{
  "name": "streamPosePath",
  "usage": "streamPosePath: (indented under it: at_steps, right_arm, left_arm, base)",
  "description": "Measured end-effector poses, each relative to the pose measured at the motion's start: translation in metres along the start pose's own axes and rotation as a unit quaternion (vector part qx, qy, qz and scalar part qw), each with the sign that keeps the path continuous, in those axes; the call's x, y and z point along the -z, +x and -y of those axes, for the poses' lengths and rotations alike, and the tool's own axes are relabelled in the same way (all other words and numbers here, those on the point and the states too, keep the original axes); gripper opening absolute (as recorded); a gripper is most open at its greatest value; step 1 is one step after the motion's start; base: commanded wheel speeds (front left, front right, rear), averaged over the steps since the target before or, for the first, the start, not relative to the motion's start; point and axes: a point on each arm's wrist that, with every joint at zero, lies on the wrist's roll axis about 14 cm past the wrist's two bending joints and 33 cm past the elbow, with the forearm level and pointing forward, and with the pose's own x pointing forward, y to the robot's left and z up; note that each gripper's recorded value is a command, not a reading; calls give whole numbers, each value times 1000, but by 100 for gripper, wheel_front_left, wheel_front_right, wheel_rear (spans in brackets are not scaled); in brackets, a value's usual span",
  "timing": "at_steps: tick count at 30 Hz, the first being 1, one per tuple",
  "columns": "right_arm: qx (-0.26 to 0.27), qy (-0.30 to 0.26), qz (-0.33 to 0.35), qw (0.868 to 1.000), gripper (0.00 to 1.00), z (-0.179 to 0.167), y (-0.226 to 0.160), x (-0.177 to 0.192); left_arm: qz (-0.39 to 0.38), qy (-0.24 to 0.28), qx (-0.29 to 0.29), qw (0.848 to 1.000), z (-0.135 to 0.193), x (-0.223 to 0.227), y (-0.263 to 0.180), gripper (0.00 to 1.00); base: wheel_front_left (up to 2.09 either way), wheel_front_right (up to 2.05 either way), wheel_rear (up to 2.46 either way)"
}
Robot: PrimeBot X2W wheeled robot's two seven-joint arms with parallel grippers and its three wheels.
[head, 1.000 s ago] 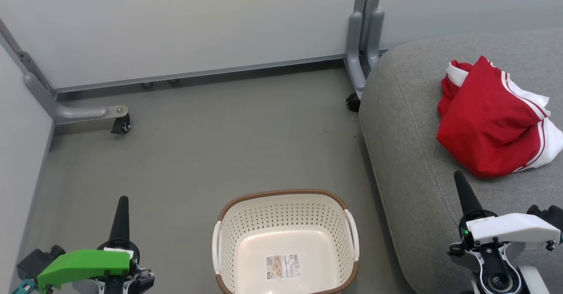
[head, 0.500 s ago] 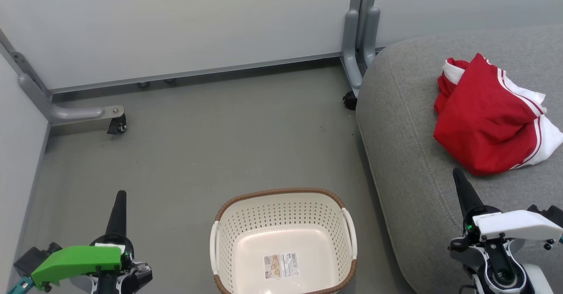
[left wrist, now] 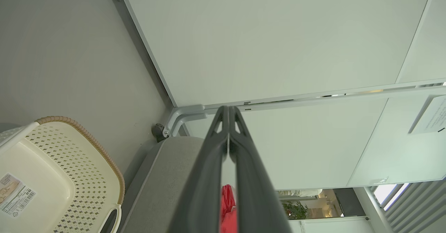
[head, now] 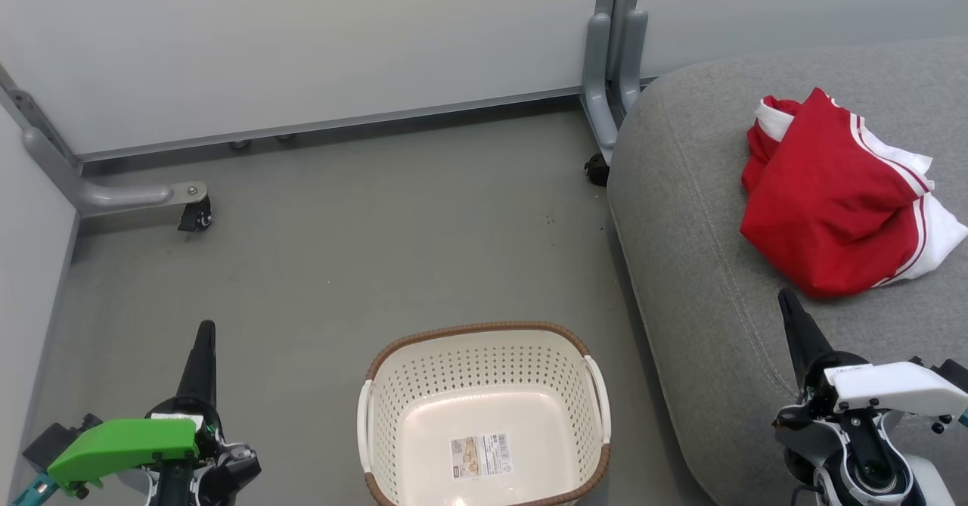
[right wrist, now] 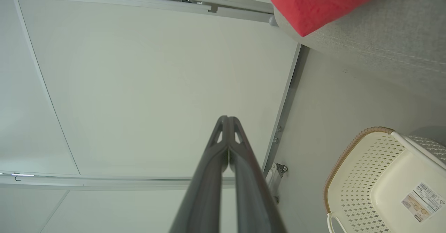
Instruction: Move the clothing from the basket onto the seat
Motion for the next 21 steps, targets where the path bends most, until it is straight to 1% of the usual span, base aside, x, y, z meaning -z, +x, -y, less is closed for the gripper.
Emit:
streamPosePath:
  at_steps: [21]
  right_arm:
    - [-6, 71, 4, 997, 0, -1, 1, -6]
  left_arm:
    - [-10, -57, 15, 998, 8, 3, 8, 0]
  base:
    - [0, 0, 0]
